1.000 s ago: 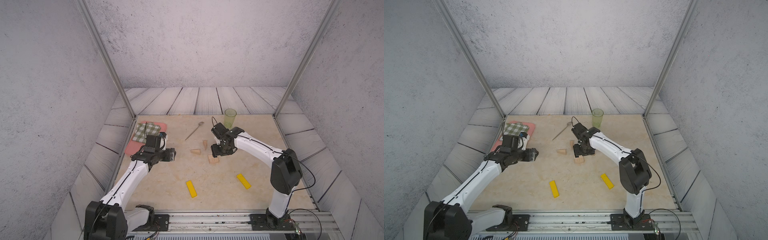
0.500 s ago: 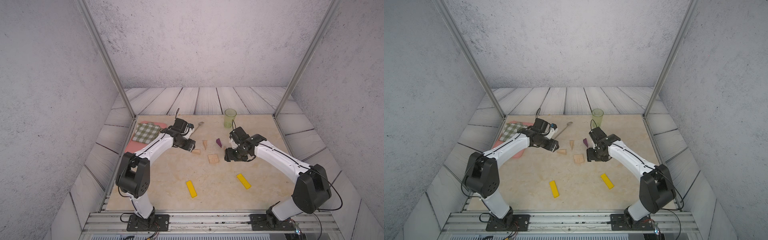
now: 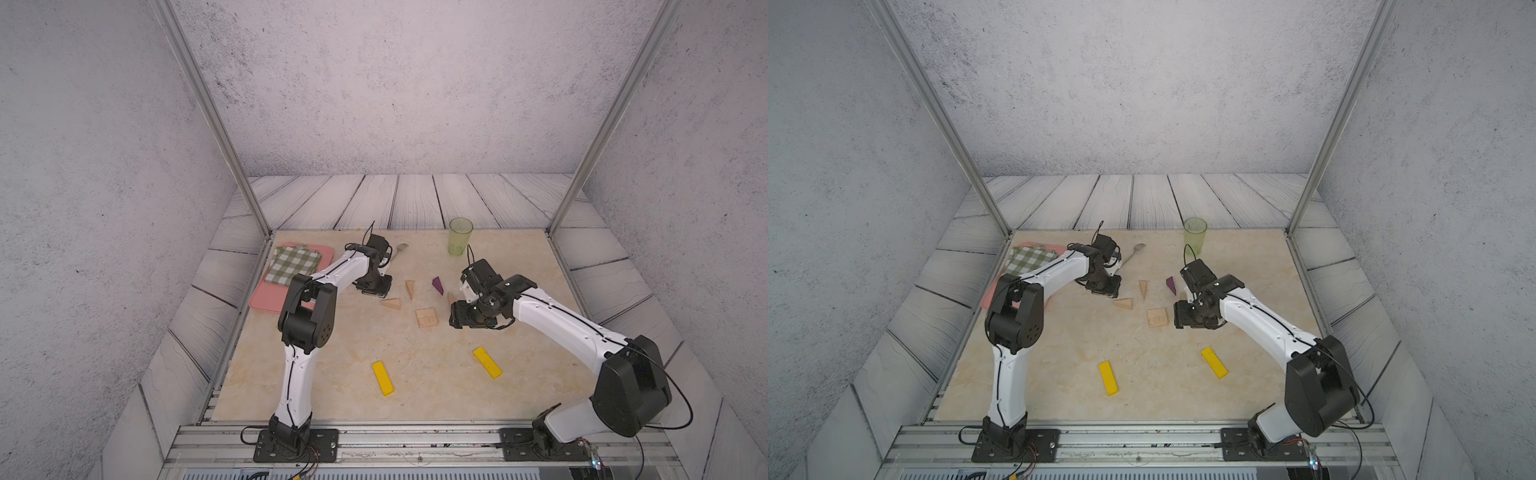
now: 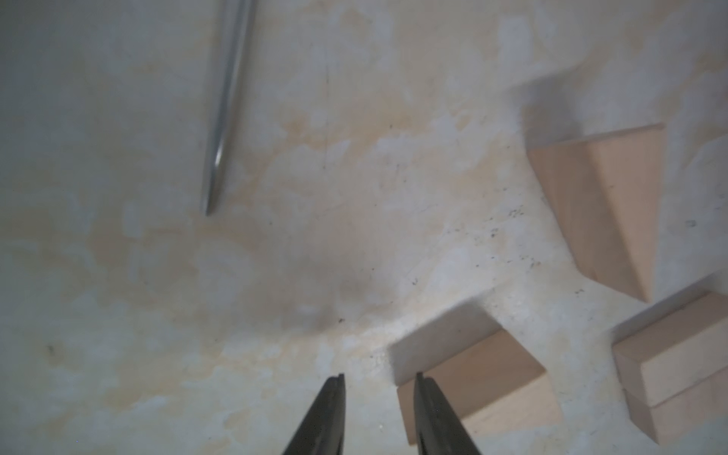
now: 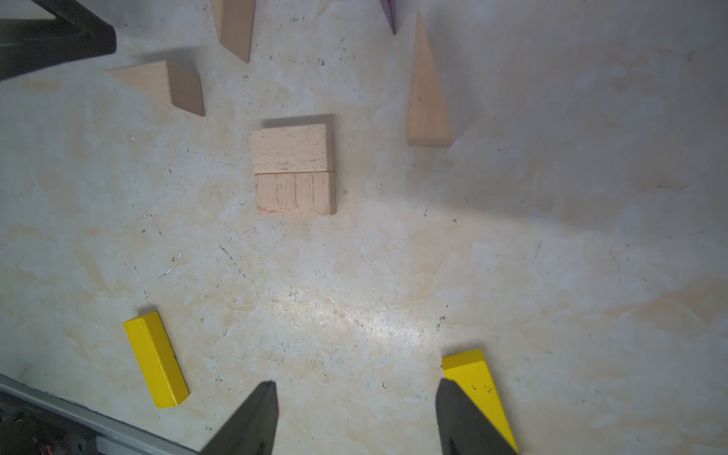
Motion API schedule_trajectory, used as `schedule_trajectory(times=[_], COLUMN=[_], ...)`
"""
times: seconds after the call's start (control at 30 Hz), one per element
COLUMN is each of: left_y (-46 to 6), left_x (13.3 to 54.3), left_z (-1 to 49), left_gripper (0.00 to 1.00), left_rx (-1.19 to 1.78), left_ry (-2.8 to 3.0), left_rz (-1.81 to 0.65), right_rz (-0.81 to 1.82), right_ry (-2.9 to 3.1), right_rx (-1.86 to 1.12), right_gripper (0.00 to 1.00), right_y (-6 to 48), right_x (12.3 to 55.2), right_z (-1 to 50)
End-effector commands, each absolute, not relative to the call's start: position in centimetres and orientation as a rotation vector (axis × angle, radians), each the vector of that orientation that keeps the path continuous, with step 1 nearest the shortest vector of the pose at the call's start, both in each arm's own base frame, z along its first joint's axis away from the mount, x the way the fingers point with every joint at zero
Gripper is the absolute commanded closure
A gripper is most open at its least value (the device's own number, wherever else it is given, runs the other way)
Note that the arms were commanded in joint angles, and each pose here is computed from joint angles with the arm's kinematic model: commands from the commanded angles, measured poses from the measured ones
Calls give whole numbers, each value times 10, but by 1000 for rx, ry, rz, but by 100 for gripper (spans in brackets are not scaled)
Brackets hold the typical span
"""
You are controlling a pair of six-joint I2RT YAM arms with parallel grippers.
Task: Assemble a small pinwheel with building blocks
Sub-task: Adjust the building block at the center of the board.
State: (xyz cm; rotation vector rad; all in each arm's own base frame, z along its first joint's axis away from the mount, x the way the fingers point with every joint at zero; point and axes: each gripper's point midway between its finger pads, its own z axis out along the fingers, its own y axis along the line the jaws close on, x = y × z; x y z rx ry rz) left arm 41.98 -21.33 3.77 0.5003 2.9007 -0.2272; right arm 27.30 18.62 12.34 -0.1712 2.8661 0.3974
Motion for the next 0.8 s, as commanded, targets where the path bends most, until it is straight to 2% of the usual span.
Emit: schedule_trajectory(times=[0.0, 0.37, 0.77], left_y=[-202, -222, -252], left_x=[409, 385, 347], left_z=[34, 32, 44], left_gripper=[67, 67, 67], left_rx=[449, 488, 412], left_ry=[2945, 2906, 2862], left_rz=[-170, -355, -562], right_rz=[419, 458, 431], right_ry=[2860, 2880, 2894], right_rx=[-161, -157, -203], right_gripper=[32, 33, 33], right_y=[186, 197, 230], right_x=[268, 275, 301], right_z=[130, 122, 112])
